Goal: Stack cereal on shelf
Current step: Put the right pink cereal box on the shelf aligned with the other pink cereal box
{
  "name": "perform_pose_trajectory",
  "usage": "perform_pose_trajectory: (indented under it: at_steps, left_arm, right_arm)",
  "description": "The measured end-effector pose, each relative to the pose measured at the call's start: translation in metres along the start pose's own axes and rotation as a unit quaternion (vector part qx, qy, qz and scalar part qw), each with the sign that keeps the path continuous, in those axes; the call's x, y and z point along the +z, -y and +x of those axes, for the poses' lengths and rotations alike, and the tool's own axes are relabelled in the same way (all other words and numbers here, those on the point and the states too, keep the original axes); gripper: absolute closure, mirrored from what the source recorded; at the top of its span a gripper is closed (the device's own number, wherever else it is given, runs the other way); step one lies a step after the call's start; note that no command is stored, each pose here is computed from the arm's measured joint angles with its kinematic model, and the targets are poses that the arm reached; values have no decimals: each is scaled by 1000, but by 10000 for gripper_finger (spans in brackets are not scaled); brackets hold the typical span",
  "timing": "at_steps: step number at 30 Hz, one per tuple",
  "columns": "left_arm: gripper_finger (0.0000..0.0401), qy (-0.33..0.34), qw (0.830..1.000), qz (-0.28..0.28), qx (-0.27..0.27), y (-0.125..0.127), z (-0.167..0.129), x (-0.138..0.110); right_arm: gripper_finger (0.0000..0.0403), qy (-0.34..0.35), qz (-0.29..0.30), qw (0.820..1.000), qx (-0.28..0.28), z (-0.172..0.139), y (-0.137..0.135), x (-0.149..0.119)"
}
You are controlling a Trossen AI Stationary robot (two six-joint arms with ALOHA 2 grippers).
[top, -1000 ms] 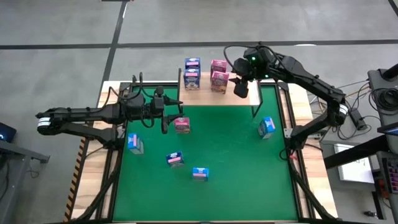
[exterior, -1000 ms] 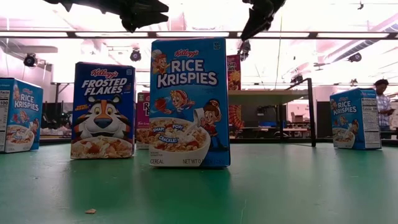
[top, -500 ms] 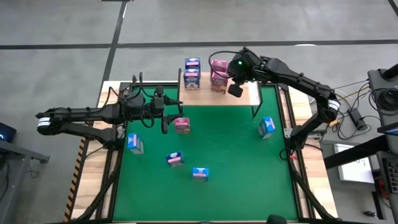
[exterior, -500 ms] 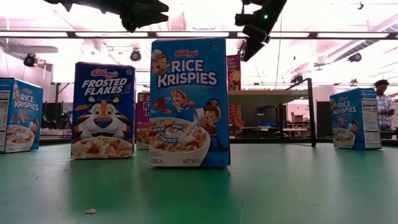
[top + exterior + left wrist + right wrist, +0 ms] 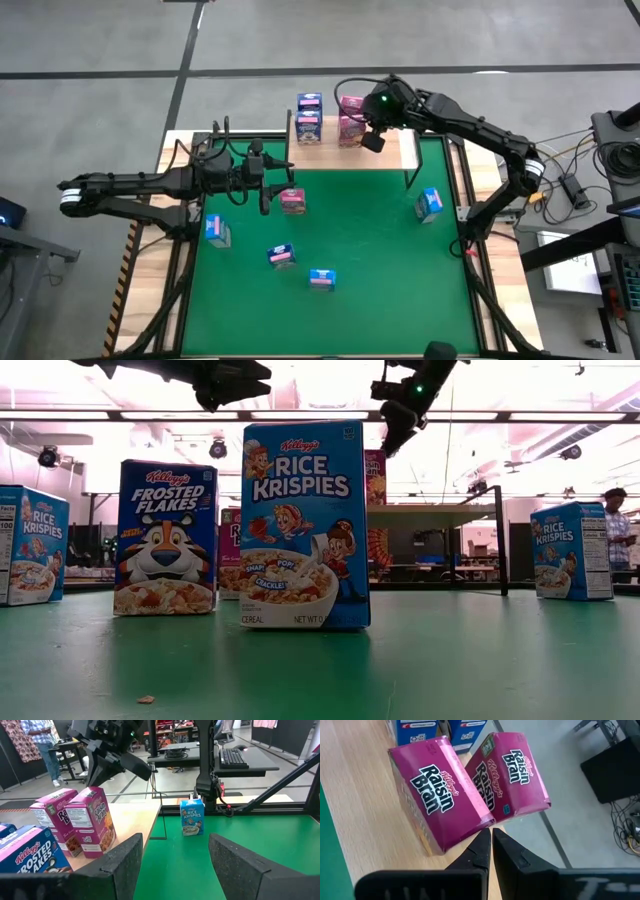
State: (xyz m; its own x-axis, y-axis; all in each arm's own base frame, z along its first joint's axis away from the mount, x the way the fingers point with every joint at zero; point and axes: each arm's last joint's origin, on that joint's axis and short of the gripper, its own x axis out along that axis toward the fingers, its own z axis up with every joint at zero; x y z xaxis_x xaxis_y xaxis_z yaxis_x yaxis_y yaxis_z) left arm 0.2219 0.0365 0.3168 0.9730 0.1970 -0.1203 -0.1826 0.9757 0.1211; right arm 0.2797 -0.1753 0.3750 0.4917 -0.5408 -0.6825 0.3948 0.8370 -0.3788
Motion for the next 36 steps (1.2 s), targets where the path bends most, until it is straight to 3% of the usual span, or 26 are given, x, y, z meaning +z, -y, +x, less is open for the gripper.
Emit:
perform_pose_trajectory:
  at_steps: [7,11,18,25,28,36]
  left_arm:
    - [191,-1,1000,-1,0,0,0,0]
    - [191,-1,1000,-1,0,0,0,0]
    - [191,-1,1000,-1,0,0,0,0]
    - [191,-1,1000,1,0,0,0,0]
    - [191,-1,1000,0,0,0,0,0]
    - [191,-1,1000,0,0,0,0,0]
  right_arm:
    - [394,3,18,1000,-1,-16,4,0]
    - [394,42,40,998,1,-34,5,6]
    - [394,137,49,974,173,-39,-6,18]
    - [394,119,18,970,209,-13,-33,23]
    - [394,112,5,974,196,-4,-43,26]
    - [394,60,-30,994,83,15,-57,27]
